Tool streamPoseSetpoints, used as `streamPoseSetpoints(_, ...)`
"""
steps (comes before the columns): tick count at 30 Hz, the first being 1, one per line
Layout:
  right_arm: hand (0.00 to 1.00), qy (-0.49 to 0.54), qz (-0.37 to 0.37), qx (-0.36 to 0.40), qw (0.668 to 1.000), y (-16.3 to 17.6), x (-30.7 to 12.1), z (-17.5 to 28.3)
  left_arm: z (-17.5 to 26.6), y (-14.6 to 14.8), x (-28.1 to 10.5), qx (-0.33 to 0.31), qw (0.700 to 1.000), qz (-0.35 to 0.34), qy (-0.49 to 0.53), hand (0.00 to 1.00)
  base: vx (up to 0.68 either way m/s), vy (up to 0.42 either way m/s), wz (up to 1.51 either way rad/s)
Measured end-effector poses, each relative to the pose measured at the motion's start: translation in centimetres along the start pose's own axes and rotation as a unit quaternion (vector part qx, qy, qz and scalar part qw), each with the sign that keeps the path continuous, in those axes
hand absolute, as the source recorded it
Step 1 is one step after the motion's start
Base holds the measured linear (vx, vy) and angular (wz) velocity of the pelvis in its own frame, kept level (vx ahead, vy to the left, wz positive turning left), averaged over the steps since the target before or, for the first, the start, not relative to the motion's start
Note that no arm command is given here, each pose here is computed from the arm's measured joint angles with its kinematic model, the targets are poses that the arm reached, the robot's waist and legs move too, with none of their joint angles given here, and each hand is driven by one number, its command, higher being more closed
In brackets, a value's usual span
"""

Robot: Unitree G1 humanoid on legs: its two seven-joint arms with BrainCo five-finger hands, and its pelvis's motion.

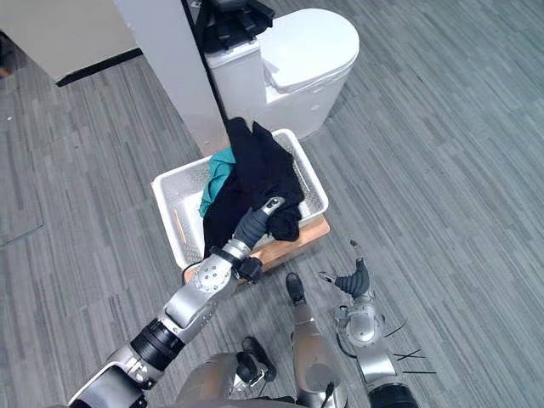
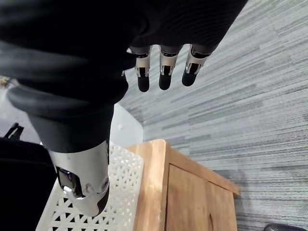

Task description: Tidy the bed and pick cloth on bed and put in laundry

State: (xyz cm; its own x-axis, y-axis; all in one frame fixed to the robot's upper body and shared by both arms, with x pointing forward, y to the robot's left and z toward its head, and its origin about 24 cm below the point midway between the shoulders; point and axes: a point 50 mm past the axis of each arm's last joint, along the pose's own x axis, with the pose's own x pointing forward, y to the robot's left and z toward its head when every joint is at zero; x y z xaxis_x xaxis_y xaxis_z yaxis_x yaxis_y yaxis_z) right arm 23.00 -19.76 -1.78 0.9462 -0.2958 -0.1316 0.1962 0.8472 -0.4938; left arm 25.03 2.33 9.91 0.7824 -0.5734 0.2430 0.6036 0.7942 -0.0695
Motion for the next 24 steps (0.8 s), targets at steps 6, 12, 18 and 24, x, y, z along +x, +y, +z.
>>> streamPoseSetpoints(6,0.00,-0.003,0.000,0.000,1.000,0.1,0.4,0.4,-0.7,-1.0,-0.3,-0.005,0.999,-0.026,0.025,1.00,0.02,-0.007,0.03)
streamPoseSetpoints(12,0.00,0.010,0.005,-0.006,1.000,0.4,0.4,0.0,-0.2,-0.1,0.4,0.028,0.998,0.062,0.008,1.00,0.06,0.008,-0.02)
streamPoseSetpoints(18,0.00,0.003,0.020,-0.010,1.000,1.1,0.2,0.2,1.5,8.6,2.3,0.147,0.956,0.252,-0.001,1.00,0.00,-0.003,0.09)
streamPoseSetpoints(24,0.00,-0.002,0.023,-0.004,1.000,1.4,0.3,0.6,3.6,14.9,3.4,0.239,0.908,0.342,0.018,0.00,0.00,-0.039,0.11)
